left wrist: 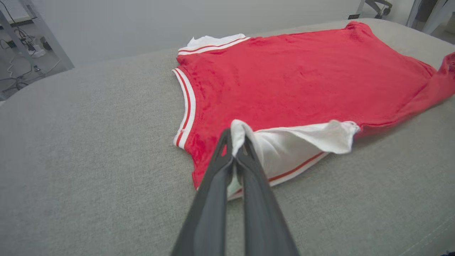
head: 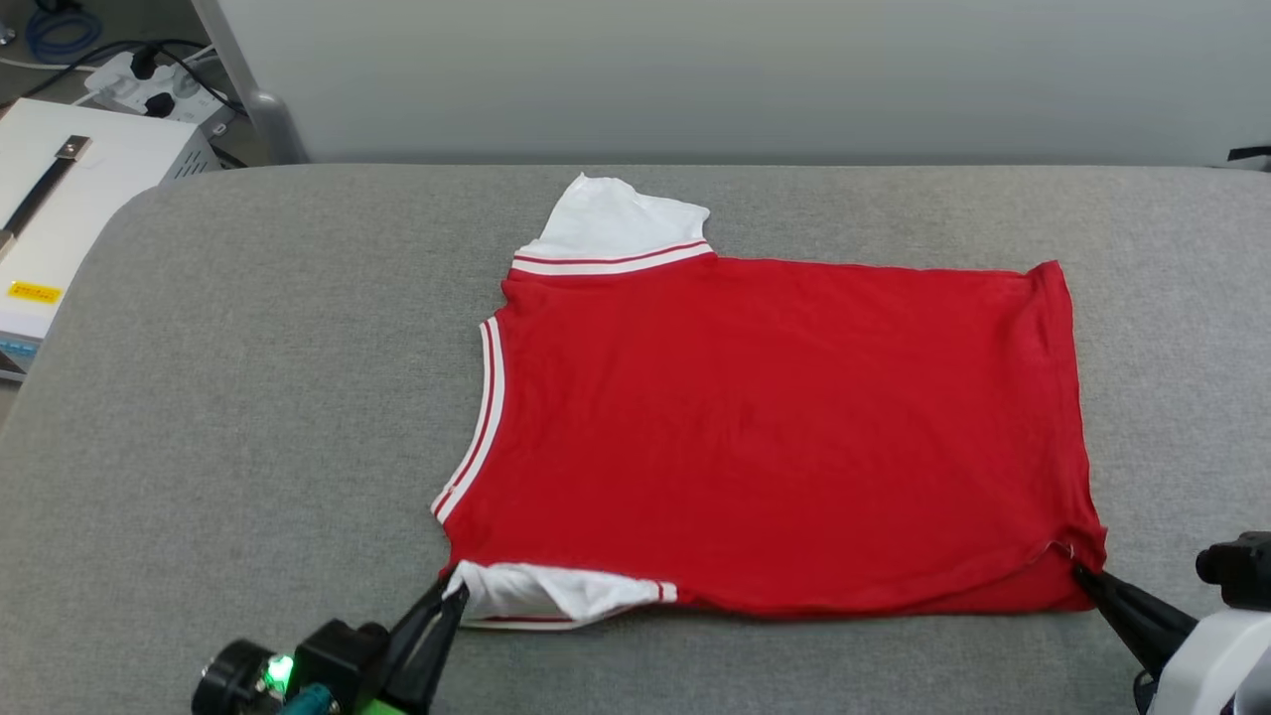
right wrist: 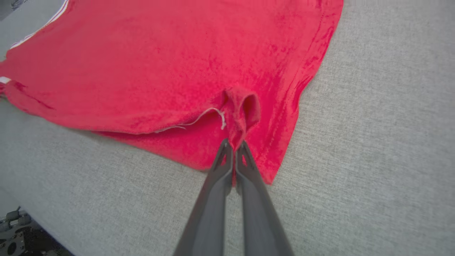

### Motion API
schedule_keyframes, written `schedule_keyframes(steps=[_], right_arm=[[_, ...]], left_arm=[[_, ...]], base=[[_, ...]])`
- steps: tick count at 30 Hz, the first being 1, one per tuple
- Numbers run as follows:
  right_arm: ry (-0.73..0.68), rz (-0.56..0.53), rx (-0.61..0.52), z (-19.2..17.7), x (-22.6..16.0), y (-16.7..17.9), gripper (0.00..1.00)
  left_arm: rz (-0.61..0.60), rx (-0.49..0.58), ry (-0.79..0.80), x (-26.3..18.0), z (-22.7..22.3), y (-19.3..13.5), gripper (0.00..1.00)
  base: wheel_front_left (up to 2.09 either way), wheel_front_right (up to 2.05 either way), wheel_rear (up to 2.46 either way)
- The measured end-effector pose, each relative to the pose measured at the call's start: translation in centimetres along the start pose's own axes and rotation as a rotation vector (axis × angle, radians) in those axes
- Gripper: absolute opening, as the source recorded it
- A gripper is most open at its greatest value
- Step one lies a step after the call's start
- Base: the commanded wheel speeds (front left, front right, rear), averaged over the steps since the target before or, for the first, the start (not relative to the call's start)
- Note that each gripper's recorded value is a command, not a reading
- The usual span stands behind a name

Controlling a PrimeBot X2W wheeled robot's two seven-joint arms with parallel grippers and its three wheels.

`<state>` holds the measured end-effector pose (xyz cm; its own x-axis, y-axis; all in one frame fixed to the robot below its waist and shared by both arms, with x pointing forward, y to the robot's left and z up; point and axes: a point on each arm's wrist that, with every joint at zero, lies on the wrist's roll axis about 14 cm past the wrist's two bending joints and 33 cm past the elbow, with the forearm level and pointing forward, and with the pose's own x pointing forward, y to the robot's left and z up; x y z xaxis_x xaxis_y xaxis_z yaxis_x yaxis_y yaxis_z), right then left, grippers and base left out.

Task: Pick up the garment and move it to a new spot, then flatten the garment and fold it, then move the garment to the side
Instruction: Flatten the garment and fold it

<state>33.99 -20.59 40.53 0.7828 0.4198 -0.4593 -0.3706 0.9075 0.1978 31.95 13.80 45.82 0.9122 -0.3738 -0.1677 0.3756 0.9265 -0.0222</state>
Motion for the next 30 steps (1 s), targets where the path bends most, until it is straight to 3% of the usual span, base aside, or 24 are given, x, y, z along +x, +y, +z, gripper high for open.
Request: schedule_keyframes(steps=[9,17,24,30], right_arm=[[-0.071,-0.021,0.006,3.2,1.7,-0.9,0.00],[-0.103,-0.043,0.017,5.3,4.0,-2.3,0.00],[-0.059,-0.071,0.022,5.2,6.2,-4.0,0.00],[0.044,-0.076,0.041,2.5,7.9,-4.5,0.00]], left_arm=[[-0.088,0.112,-0.070,5.8,3.4,1.8,0.00],[-0.112,0.179,-0.051,11.1,3.6,4.1,0.00],[-0.129,0.202,0.020,15.0,1.3,5.5,0.00],[-0.129,0.177,0.144,16.6,-3.3,6.1,0.00]], base=[[0.00,0.00,0.00],[0.00,0.00,0.00],[0.00,0.00,0.00],[0.00,0.00,0.00]])
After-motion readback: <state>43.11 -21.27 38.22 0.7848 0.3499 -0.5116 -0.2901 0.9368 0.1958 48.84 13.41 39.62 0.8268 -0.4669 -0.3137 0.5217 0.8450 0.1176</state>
